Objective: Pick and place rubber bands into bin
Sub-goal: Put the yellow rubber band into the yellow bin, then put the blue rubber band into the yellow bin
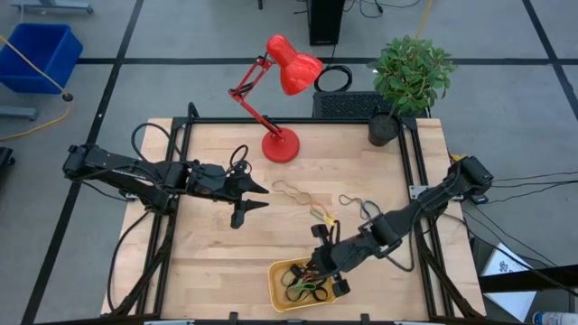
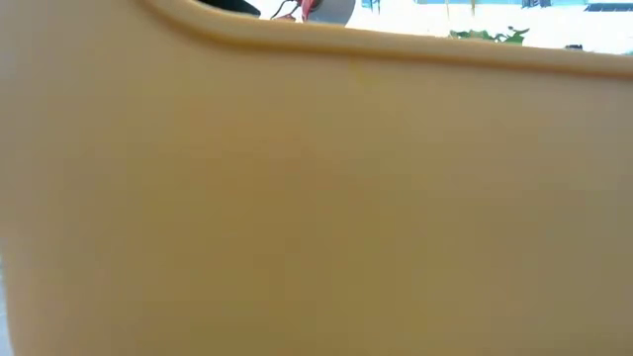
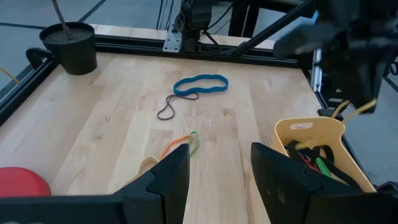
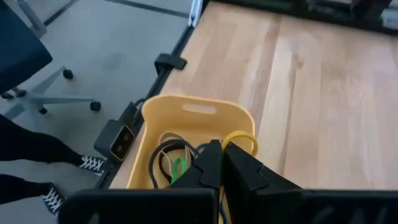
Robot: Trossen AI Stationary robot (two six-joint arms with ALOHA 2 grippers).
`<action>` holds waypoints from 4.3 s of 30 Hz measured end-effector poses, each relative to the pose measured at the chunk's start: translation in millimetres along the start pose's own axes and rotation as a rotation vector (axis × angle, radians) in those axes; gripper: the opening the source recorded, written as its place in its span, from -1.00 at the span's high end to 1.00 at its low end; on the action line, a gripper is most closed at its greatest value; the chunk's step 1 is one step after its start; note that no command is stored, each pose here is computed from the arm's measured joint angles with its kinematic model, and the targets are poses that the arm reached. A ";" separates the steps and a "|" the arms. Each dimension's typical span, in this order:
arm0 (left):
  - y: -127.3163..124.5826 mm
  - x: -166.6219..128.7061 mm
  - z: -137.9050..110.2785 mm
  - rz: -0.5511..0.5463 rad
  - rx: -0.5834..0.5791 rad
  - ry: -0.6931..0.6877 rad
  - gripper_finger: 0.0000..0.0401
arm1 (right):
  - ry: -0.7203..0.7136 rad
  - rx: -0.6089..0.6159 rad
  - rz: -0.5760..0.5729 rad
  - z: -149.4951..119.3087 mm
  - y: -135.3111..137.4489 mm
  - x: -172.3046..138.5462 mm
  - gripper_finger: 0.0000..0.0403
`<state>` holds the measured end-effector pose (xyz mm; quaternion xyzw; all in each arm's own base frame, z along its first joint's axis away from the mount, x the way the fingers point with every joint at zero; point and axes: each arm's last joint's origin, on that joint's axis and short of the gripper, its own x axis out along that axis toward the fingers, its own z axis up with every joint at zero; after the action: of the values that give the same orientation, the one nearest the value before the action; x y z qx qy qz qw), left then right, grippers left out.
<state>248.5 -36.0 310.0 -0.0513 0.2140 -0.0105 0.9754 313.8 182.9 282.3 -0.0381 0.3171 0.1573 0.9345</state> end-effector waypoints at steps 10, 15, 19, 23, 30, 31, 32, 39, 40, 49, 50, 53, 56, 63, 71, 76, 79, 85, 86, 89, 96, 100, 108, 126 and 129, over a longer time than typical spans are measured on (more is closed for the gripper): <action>0.0 0.0 0.0 0.001 -0.002 0.000 0.12 | 0.114 -0.033 -0.023 -21.5 -0.6 39.9 0.99; 0.1 0.0 0.0 0.001 -0.001 0.000 0.12 | 0.155 -0.043 -0.042 -29.5 -6.4 54.1 0.95; 0.1 0.0 0.0 0.001 -0.003 0.000 0.12 | 0.174 -0.043 -0.045 -34.7 -7.3 63.2 0.94; 0.1 0.0 0.0 0.001 -0.018 0.000 0.12 | 0.160 -0.041 -0.042 -35.2 -6.8 67.6 0.92; 0.1 0.0 -0.2 0.002 -0.031 0.002 0.12 | 0.156 -0.036 -0.004 -34.4 -4.9 67.4 0.61; 0.1 0.0 -0.2 0.001 -0.031 0.002 0.12 | 0.158 -0.027 0.010 -34.5 -4.4 67.4 0.56; 0.2 0.0 -0.3 0.002 -0.029 0.003 0.12 | 0.159 -0.018 0.012 -34.5 -4.2 67.4 0.50; 0.2 0.0 -0.5 0.002 -0.028 0.005 0.12 | 0.151 -0.023 0.012 -31.0 -4.7 60.5 0.26; 0.2 0.0 -0.5 0.002 -0.029 0.005 0.12 | 0.147 -0.033 0.013 -29.0 -5.0 56.3 0.25; 0.3 0.0 -1.2 0.003 -0.059 0.013 0.12 | 0.106 0.007 -0.096 -5.1 -17.5 -25.1 0.25; 0.3 0.0 -1.4 0.003 -0.066 0.014 0.12 | 0.114 0.016 -0.108 -4.8 -19.7 -34.6 0.25; 0.1 0.0 -1.3 0.002 -0.077 0.013 0.12 | 0.122 0.024 -0.107 -3.7 -23.5 -60.7 0.24; 0.0 0.0 0.0 0.002 -0.078 0.000 0.12 | 0.112 0.053 -0.101 -2.9 -25.1 -79.5 0.23; -0.2 -0.1 1.2 0.003 -0.080 -0.013 0.12 | 0.220 0.335 -0.367 -22.7 -40.1 -115.8 0.31; -0.2 -0.1 1.3 0.003 -0.081 -0.013 0.12 | 0.326 0.753 -0.795 -57.4 -62.4 -137.7 0.39; -0.1 -0.1 1.3 0.003 -0.067 -0.013 0.12 | 0.386 0.917 -0.902 -85.4 -75.8 -124.0 0.41; -0.2 -0.1 1.3 0.003 -0.063 -0.013 0.12 | 0.493 1.012 -0.943 -111.5 -84.6 -113.9 0.41; -0.2 -0.1 1.2 0.003 -0.064 -0.013 0.12 | 0.646 1.117 -0.979 -161.3 -95.2 -97.3 0.42; -0.2 -0.1 1.2 0.003 -0.064 -0.013 0.12 | 0.662 1.133 -0.966 -168.0 -95.9 -94.3 0.42; -0.4 -0.1 1.2 -0.005 -0.078 -0.011 0.12 | 0.690 1.169 -0.913 -184.3 -97.3 -86.0 0.42; -1.1 -0.1 1.0 -0.024 -0.080 -0.007 0.12 | 0.709 1.196 -0.831 -210.6 -97.8 -74.6 0.43; -1.0 -0.1 1.0 -0.024 -0.081 -0.006 0.12 | 0.724 1.196 -0.842 -219.1 -97.5 -74.3 0.46; -1.0 -0.1 1.0 -0.024 -0.081 -0.007 0.12 | 0.702 1.233 -0.763 -231.1 -96.3 -66.8 0.57; -1.0 -0.1 1.1 -0.023 -0.081 -0.007 0.12 | 0.661 1.173 -0.715 -237.6 -96.3 -69.0 0.99; -0.9 -0.1 1.1 -0.022 -0.081 -0.007 0.12 | 0.625 1.174 -0.705 -235.2 -96.3 -73.6 0.99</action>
<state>248.9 -36.8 311.0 -0.0930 0.2101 -0.0124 0.9732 152.7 31.6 136.9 0.3244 0.5684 -0.3641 0.6626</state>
